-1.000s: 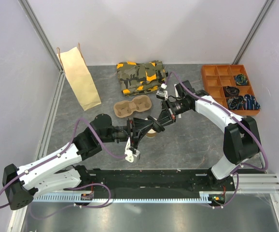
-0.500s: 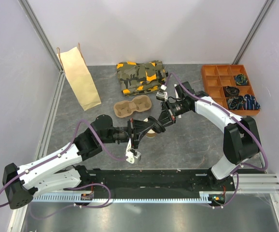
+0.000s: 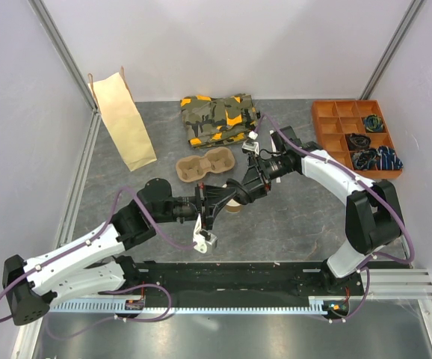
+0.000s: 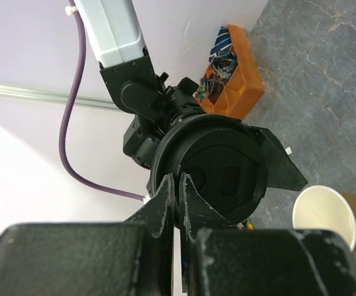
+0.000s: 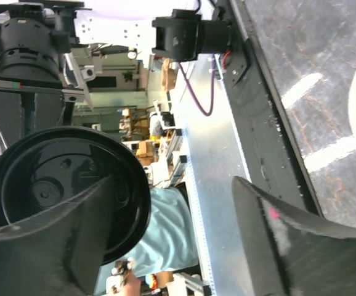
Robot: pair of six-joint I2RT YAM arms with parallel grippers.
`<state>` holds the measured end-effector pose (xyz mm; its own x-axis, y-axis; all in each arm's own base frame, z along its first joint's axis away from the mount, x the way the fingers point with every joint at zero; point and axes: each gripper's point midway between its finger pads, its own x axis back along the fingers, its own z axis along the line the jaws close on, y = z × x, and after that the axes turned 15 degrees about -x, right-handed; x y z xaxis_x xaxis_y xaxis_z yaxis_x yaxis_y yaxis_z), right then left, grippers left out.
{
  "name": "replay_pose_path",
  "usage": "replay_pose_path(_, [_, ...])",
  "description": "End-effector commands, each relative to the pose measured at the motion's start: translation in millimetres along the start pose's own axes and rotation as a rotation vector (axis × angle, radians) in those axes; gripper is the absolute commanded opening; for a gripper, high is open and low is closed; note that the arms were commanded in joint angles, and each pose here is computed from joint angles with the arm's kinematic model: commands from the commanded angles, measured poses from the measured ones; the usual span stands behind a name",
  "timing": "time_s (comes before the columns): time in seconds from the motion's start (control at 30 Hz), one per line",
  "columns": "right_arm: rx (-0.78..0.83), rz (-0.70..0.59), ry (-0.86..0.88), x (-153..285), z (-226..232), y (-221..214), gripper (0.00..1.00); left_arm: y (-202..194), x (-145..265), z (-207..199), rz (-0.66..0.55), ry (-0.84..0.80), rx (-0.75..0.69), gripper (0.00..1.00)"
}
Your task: Pack the takeout coffee
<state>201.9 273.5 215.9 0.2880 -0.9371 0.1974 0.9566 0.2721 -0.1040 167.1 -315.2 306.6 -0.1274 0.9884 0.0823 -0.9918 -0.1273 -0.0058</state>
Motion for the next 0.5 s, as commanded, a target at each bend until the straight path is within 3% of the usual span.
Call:
replay_pose_path(0.0, [0.129, -0.049, 0.026, 14, 27, 15, 0.94, -2, 5, -3, 0.036, -0.037, 0.149, 0.02])
replay_pose_path(0.03, [0.148, -0.081, 0.023, 22, 30, 24, 0.98, -3, 6, -1, 0.046, -0.040, 0.182, 0.02])
replay_pose_path(0.23, [0.230, -0.289, -0.074, 77, 32, 71, 0.98, -1, 11, -19, 0.105, -0.137, 0.484, 0.02])
replay_pose_path(0.33, [0.389, -0.499, -0.328, 117, 32, 99, 0.98, -6, 11, -20, 0.178, -0.163, 0.667, 0.02])
replay_pose_path(0.37, [0.437, -0.603, -0.467, 136, 27, 113, 0.98, -6, 9, -37, 0.220, -0.216, 0.788, 0.02])
replay_pose_path(0.43, [0.539, -0.730, -0.589, 160, 37, 116, 0.98, -13, 7, -32, 0.278, -0.221, 0.891, 0.02])
replay_pose_path(0.47, [0.594, -0.788, -0.621, 170, 44, 121, 0.98, -12, 3, -51, 0.324, -0.280, 1.014, 0.02])
